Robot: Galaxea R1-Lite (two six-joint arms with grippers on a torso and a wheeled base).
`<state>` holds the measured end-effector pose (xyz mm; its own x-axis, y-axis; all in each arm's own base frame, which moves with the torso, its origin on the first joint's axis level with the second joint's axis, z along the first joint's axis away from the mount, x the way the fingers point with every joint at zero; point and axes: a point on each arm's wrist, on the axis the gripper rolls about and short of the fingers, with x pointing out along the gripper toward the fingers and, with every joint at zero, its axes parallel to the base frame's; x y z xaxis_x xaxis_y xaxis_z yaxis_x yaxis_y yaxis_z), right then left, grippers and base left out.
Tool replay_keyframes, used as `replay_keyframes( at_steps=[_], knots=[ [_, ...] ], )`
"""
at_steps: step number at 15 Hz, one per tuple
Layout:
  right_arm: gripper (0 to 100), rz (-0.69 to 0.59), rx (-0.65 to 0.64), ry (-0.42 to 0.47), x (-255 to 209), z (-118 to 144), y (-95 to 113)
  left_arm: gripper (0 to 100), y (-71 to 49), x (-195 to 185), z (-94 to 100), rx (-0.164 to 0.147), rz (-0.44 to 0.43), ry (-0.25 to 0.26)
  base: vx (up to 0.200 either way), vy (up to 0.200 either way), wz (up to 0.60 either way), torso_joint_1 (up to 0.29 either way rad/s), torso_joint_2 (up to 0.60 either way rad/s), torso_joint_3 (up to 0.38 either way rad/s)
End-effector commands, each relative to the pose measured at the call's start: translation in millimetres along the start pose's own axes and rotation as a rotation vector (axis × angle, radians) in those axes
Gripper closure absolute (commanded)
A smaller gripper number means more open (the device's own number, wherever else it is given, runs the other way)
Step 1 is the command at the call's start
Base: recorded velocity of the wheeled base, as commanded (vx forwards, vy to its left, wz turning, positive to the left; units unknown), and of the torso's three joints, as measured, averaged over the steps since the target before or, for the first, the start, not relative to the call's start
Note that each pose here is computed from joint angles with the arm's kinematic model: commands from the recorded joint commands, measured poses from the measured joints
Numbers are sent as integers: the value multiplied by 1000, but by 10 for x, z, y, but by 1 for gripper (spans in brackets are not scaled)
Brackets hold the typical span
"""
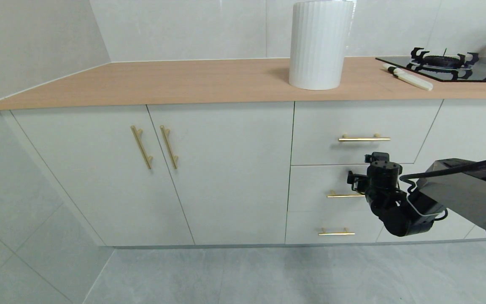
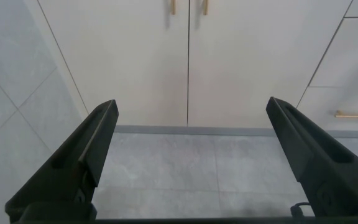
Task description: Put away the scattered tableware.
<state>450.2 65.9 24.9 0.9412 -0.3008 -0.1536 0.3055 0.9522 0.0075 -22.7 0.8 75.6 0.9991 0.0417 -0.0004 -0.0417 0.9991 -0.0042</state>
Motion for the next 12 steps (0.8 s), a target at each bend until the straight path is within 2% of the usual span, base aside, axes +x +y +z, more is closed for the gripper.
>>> replay_keyframes(
  at_steps=[1,4,5,9,11,12],
  knots=[
    [0,-3,3,-6,-7,24,-5,0,0,1,1,0,1,1,0,0,0,0,0,0],
    [0,-12,6,-14,-42,87,-20,0,0,1,1,0,1,1,0,0,0,0,0,0],
    [0,-7,-2,2,-175,147,-81,0,0,1,1,0,1,1,0,0,0,0,0,0],
    [0,38,25,-55,-871,781,-342,0,0,1,1,0,0,1,0,0,0,0,0,0],
    [0,46,69,-145,-1345,1199,-562,0,0,1,1,0,1,1,0,0,0,0,0,0],
    [0,45,75,-161,-1419,1255,-596,0,0,1,1,0,0,1,0,0,0,0,0,0]
  ],
)
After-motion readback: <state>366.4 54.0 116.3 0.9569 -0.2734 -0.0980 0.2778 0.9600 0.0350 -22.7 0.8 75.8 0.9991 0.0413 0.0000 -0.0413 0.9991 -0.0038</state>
